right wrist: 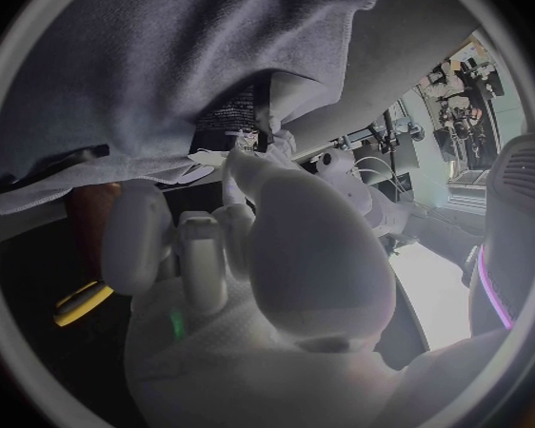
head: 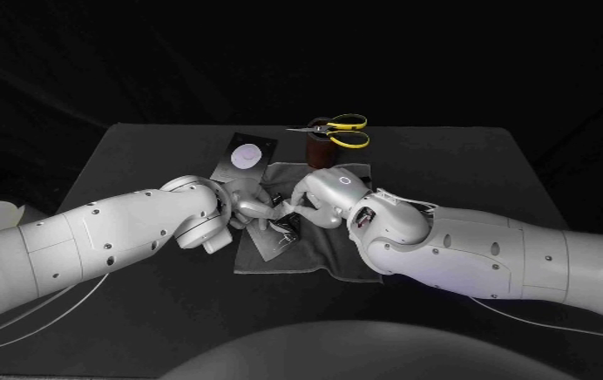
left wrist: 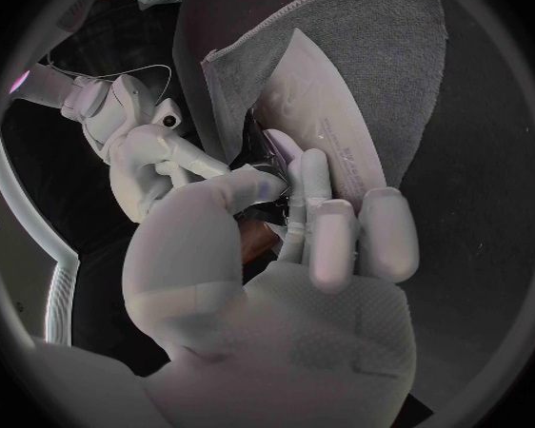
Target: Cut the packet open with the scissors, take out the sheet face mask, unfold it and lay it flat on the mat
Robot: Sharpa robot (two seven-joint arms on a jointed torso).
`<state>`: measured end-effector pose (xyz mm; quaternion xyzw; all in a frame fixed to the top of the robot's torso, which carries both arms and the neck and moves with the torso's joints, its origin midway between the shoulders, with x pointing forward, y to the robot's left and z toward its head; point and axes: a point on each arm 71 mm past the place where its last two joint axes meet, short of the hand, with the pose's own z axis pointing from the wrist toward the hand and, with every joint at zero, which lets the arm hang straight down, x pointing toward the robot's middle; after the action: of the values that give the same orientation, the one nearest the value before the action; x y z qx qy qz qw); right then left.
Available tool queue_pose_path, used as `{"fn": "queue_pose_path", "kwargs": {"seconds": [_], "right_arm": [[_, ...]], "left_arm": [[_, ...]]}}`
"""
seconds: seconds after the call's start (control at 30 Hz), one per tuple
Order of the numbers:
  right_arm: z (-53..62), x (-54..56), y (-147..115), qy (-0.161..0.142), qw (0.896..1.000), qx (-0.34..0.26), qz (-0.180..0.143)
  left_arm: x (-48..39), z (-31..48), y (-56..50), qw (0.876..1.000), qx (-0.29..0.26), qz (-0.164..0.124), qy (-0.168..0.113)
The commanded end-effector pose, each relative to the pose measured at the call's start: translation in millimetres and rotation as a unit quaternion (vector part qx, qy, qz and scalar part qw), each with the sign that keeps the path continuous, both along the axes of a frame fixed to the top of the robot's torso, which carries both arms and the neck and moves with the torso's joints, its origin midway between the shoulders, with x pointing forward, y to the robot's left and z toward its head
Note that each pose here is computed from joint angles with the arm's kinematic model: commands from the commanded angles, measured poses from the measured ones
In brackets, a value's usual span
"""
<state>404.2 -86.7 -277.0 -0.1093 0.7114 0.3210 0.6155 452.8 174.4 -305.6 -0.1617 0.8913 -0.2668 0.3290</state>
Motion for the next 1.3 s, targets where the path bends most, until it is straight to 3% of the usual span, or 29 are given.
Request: {"fn": "queue_pose_path", "kwargs": {"seconds": [0.03,0.3,0.83,1.1,1.3], "right_arm": [[12.5,-2.7,-3,0.0,0.999,0.044,-0.007],[36.5,-11.0,-12,0.015,0.996,0.091,-0.006],[80.9,-13.5,-36,0.048,0.983,0.177,-0.021],[107.4,-10.1,-62,0.099,0.965,0.243,-0.017],[119.9,-9.1,-75,0.12,0.953,0.277,-0.018]], "left_arm": [[-3.0,-2.8,-1.5,1.0,-0.007,0.002,0.005],[-3.8,2.2,0.4,1.0,-0.022,0.013,-0.003],[-0.8,29.7,4.3,0.998,-0.049,0.02,-0.026],[6.0,53.6,17.0,0.997,-0.055,0.03,-0.034],[14.9,60.0,29.4,0.998,-0.046,0.042,-0.033]]}}
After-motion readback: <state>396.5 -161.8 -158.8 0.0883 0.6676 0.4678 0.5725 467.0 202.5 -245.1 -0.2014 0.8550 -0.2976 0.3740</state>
